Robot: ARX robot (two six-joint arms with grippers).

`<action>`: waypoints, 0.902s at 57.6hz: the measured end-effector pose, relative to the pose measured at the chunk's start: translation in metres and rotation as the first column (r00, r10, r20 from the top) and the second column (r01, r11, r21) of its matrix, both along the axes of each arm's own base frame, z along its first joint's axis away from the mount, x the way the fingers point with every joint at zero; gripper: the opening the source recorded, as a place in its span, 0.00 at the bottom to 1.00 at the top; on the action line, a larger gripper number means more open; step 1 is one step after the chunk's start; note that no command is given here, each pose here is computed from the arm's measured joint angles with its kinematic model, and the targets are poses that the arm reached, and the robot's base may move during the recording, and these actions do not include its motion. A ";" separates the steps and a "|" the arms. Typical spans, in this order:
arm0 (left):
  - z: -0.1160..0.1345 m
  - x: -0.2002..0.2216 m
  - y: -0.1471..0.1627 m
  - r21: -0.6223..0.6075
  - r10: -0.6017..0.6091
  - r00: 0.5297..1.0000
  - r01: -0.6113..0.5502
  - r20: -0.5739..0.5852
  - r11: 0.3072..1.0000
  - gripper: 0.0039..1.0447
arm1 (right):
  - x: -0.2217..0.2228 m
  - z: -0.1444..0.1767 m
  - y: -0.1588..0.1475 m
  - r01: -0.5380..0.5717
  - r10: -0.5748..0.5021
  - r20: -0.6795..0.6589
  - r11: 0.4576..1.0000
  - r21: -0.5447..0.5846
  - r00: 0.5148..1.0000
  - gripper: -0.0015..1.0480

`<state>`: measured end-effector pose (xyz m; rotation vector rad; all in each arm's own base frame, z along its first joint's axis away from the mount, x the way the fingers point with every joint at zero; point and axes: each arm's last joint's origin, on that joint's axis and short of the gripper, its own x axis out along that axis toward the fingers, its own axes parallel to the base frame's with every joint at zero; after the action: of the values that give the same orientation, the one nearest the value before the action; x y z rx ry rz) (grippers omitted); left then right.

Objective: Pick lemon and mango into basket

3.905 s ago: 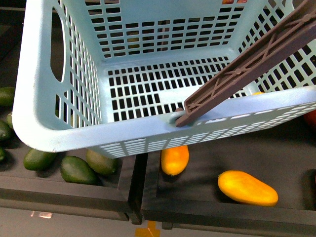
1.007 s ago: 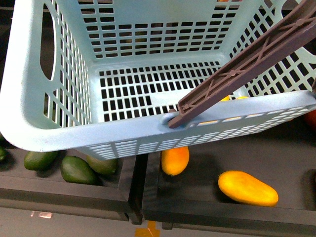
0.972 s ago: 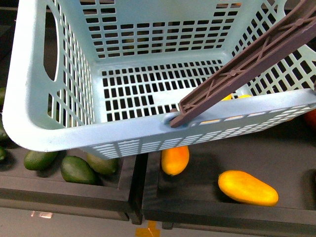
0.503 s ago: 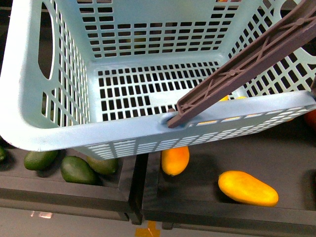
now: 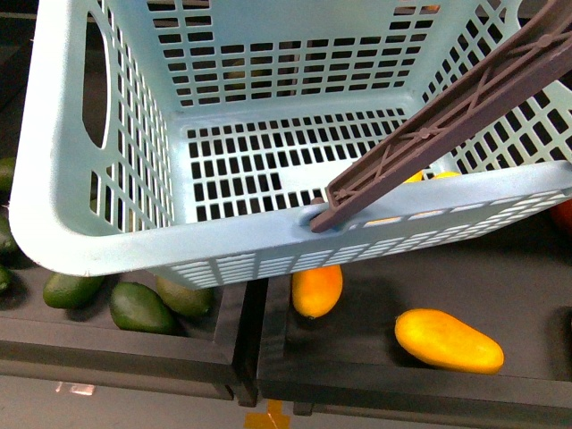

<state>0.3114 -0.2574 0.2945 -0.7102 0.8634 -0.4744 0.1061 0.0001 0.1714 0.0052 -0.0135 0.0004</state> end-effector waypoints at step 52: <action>-0.001 -0.003 -0.004 0.002 -0.014 1.000 0.014 0.000 1.000 0.27 | -0.009 -0.002 0.000 0.005 -0.005 0.000 1.000 -0.002 1.000 0.91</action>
<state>0.3089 -0.2610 0.2938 -0.7023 0.8692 -0.4859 0.0969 -0.0001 0.1693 0.0033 -0.0135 -0.0042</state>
